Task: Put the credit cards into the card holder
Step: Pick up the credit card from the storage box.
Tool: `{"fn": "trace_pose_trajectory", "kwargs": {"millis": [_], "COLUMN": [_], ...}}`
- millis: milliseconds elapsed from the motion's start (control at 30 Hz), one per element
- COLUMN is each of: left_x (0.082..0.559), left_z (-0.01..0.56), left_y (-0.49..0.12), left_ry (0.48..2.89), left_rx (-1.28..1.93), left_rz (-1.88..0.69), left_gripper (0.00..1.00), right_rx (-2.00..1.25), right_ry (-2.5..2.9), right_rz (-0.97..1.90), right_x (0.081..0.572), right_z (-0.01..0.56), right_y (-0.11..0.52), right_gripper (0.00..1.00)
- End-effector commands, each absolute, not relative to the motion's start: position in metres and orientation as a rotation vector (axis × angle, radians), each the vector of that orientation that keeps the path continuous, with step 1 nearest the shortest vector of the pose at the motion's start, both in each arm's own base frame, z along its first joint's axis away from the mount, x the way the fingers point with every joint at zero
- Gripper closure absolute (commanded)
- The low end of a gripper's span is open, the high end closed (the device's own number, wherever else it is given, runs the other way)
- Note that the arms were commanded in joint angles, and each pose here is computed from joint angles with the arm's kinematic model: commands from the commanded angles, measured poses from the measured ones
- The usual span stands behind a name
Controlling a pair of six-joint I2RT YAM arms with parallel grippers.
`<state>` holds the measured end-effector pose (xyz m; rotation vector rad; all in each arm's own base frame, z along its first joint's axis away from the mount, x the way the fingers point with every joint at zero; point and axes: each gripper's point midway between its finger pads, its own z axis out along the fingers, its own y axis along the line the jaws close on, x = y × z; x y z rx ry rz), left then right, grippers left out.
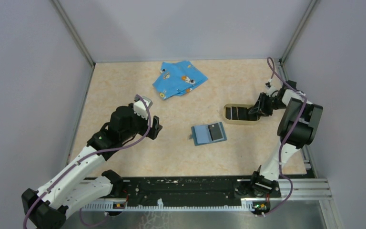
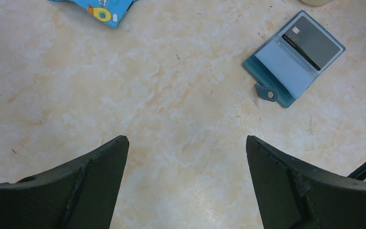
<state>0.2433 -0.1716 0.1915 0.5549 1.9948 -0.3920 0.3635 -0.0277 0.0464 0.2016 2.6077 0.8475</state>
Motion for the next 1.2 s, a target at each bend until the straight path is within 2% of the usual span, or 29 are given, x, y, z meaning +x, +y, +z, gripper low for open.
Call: {"fn": "trace_pose_trajectory", "kwargs": {"millis": [0, 233, 600, 1000, 1167], "left_x": [0.244, 0.244, 0.244, 0.244, 0.244], "left_z": [0.192, 0.191, 0.193, 0.193, 0.192], "left_y": [-0.17, -0.17, -0.17, -0.17, -0.17], "left_ry": [1.991, 1.995, 1.99, 1.99, 1.993], "left_rx": [0.557, 0.558, 0.556, 0.556, 0.557], "left_rz": [-0.383, -0.382, -0.383, -0.384, -0.382], "left_gripper": [0.01, 0.01, 0.01, 0.01, 0.01], "right_rx": [0.13, 0.134, 0.163, 0.141, 0.17], "right_ry": [2.613, 2.636, 2.581, 2.397, 2.375], "right_rz": [0.802, 0.766, 0.778, 1.087, 1.19], "right_x": [0.376, 0.376, 0.378, 0.375, 0.375], "right_z": [0.045, 0.04, 0.056, 0.089, 0.083], "right_y": [-0.026, -0.028, -0.039, -0.02, -0.013], "right_gripper": [0.71, 0.75, 1.0, 1.0, 0.99]}}
